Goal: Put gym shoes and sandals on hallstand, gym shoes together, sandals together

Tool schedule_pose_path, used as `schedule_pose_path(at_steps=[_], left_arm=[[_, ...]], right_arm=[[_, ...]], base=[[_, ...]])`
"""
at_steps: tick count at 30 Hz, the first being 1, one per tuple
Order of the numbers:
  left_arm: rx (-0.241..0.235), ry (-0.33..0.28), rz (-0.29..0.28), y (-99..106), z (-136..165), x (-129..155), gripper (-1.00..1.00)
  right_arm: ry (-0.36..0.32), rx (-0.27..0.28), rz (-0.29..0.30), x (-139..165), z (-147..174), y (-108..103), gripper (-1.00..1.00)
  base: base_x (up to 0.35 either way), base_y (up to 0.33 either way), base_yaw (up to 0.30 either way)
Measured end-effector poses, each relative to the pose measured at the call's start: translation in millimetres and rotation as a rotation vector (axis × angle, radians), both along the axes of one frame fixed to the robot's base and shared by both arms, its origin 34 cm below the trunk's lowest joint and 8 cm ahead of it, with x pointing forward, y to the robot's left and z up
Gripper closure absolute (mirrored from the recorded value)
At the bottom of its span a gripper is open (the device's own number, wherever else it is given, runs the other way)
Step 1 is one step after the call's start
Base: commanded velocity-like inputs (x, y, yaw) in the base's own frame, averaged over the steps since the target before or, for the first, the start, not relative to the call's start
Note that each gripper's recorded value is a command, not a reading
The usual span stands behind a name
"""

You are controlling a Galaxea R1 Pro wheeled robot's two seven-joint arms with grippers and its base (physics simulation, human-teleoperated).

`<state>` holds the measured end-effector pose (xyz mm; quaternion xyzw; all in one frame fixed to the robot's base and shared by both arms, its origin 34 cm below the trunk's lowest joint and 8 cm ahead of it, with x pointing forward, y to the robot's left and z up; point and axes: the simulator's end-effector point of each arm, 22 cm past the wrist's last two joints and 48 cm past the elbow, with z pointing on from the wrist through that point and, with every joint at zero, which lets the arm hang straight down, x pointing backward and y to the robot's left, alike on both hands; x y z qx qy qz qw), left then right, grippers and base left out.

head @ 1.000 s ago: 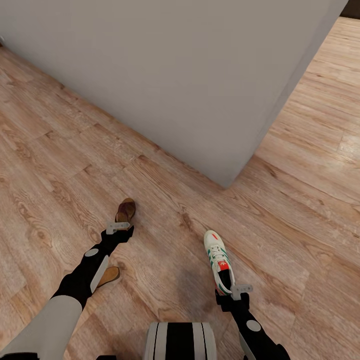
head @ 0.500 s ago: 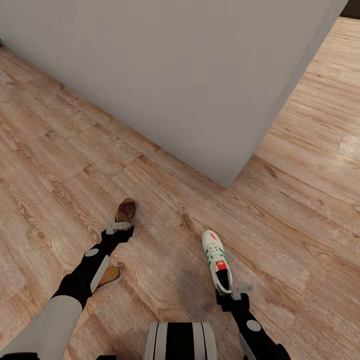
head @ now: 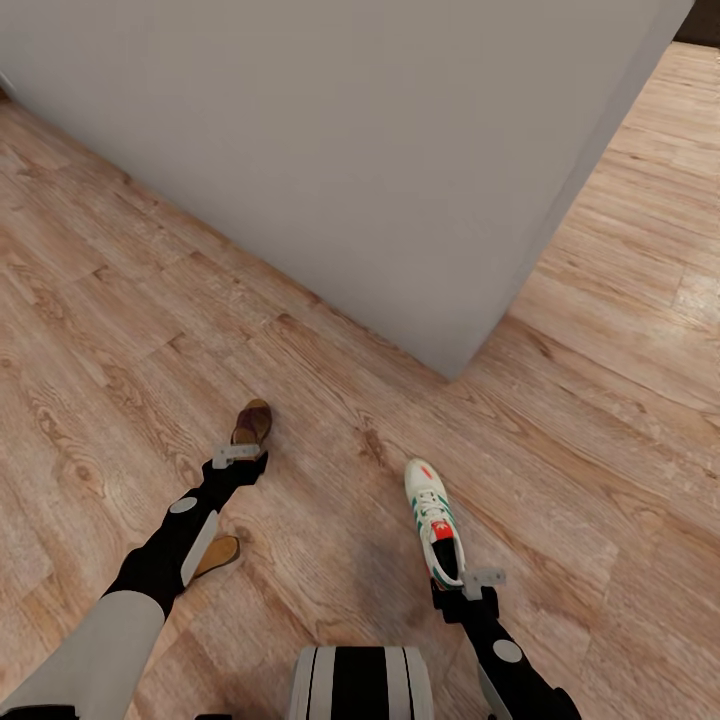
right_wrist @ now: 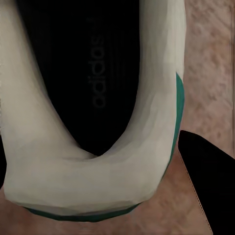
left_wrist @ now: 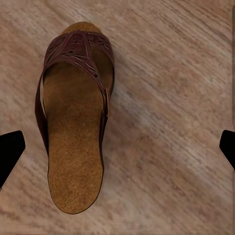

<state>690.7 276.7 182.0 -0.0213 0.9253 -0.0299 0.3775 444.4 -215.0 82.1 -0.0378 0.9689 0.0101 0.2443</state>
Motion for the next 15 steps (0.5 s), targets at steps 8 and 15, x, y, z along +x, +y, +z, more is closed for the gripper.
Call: schedule_pose_path(at_steps=[8, 15], left_arm=[[0.001, -0.031, 0.001, 1, 20, 9, -1.0], [0.003, -0.018, 0.001, 2, 23, -11, -1.0]], right_arm=[[-0.034, 0.001, 0.001, 14, 13, 0, 1.0], [-0.084, 0.003, 0.005, 29, 27, 1, 1.0]], base=[[0.0, 0.0, 0.0], [0.0, 0.0, 0.0]])
